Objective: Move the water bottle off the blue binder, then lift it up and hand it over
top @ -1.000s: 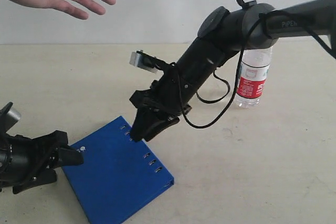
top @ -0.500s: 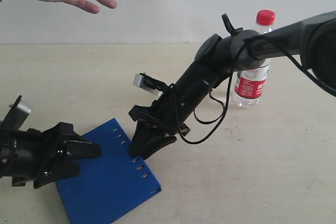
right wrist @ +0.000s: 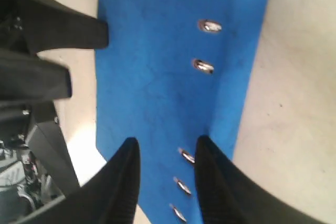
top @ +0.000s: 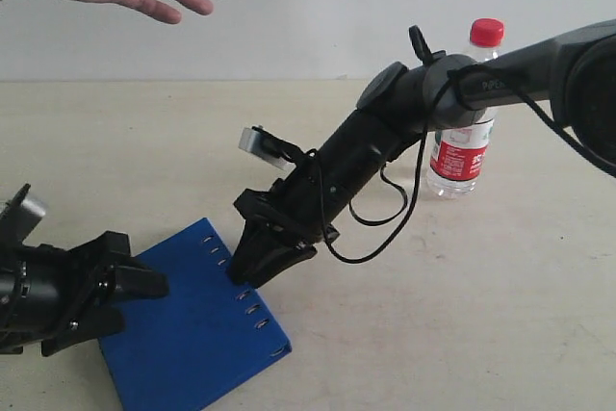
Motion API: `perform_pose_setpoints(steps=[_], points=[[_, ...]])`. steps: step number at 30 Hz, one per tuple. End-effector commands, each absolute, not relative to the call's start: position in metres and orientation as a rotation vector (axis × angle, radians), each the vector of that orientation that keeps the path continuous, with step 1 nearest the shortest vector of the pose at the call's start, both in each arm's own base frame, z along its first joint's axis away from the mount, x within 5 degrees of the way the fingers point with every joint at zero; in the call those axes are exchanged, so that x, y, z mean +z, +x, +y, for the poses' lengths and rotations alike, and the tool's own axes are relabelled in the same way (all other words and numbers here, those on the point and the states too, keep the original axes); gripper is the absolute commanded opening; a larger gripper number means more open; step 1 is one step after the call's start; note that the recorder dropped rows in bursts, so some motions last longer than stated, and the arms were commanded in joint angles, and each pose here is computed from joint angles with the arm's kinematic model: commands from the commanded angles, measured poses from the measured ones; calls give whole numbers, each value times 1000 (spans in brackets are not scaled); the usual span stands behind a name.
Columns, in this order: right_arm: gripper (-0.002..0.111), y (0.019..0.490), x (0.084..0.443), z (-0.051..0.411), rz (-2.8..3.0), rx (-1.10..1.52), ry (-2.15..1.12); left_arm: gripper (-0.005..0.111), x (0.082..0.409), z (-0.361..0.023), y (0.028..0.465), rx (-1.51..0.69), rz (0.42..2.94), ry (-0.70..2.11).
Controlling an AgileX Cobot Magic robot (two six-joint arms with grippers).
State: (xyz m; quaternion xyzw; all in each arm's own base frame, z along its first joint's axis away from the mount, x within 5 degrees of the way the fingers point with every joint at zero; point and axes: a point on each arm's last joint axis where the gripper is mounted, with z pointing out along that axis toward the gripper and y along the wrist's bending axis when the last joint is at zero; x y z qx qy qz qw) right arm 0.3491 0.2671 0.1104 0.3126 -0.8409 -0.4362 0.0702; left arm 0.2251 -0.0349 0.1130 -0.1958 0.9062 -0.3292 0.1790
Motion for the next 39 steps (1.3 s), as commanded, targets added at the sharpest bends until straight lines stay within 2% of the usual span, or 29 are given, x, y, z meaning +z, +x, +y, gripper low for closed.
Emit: perform_pose_setpoints(steps=[1,7,11,16,18,27,36,39], points=[[31,348,111,263,-2524,-1254,1020,66,104,-29,205,-794,2623,-639],[31,348,111,262,-2515,-1257,1099,66,118,-31,195,-793,2573,-514],[33,348,111,262,-2514,-1247,1114,65,131,-27,190,-749,2512,-549],[61,348,110,261,-2512,-1231,1131,64,129,-26,180,-723,2520,-559],[65,348,110,261,-2512,-1231,1131,64,127,-26,179,-723,2533,-566],[64,352,108,263,-2572,-1235,1106,64,113,-30,184,-770,2607,-513],[64,349,115,268,-2509,-1355,1043,64,102,-43,210,-1025,2611,-445],[64,349,116,269,-2508,-1371,1032,64,101,-53,216,-1245,2565,-422]])
